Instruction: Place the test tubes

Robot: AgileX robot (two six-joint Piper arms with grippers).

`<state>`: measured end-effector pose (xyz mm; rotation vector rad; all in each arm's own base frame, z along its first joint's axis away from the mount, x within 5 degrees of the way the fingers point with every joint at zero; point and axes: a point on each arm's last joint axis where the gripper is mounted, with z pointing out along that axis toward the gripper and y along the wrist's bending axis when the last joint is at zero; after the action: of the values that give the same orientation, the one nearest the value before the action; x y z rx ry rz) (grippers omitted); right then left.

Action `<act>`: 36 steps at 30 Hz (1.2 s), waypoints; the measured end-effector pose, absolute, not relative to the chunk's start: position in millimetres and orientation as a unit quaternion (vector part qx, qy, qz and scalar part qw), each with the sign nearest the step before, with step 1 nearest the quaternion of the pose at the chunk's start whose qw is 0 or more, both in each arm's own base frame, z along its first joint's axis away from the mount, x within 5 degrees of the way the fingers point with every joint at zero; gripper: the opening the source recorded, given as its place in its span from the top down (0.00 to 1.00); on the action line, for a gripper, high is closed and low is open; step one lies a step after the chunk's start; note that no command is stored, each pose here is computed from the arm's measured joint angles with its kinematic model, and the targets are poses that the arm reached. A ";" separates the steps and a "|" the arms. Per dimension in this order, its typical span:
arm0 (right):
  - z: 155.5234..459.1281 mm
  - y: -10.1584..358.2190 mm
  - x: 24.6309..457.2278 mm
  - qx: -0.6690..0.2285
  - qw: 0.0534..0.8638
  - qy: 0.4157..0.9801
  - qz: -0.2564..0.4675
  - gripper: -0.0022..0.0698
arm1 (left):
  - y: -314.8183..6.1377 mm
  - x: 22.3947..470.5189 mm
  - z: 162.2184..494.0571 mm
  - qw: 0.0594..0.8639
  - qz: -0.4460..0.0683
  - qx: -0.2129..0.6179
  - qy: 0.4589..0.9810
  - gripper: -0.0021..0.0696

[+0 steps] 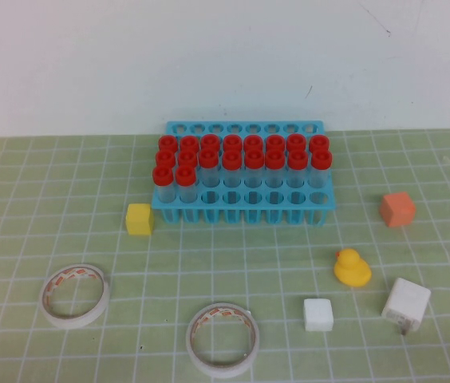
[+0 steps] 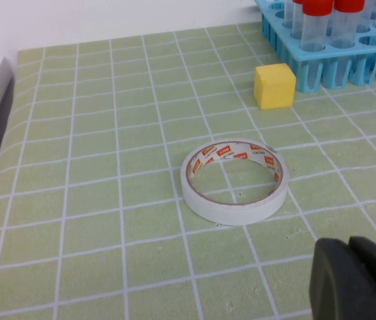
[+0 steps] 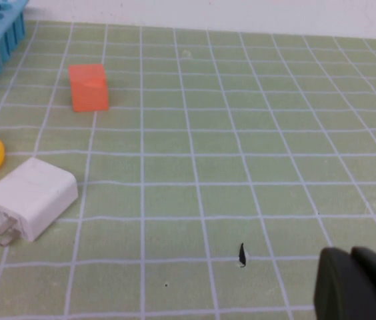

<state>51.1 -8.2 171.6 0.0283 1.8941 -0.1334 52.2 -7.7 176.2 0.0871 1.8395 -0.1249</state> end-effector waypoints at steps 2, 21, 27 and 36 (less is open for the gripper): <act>171.6 -8.0 51.1 0.014 0.582 0.811 -0.054 0.97 | -7.7 52.2 176.2 0.604 -0.054 0.038 0.795 0.97; 171.9 -7.6 51.1 0.053 0.584 0.809 -0.054 0.97 | -7.7 52.2 176.2 0.604 -0.054 0.038 0.795 0.97; 171.9 -6.7 51.3 0.060 0.585 0.808 -0.043 0.97 | -7.7 52.2 176.2 0.604 -0.054 0.038 0.795 0.97; 171.7 -6.8 51.2 0.055 0.584 0.809 -0.046 0.97 | -7.7 52.2 176.2 0.604 -0.054 0.038 0.795 0.97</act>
<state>51.2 -6.8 171.7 0.1285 1.8879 -0.1070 52.2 -7.7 176.2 0.0871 1.8395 -0.1249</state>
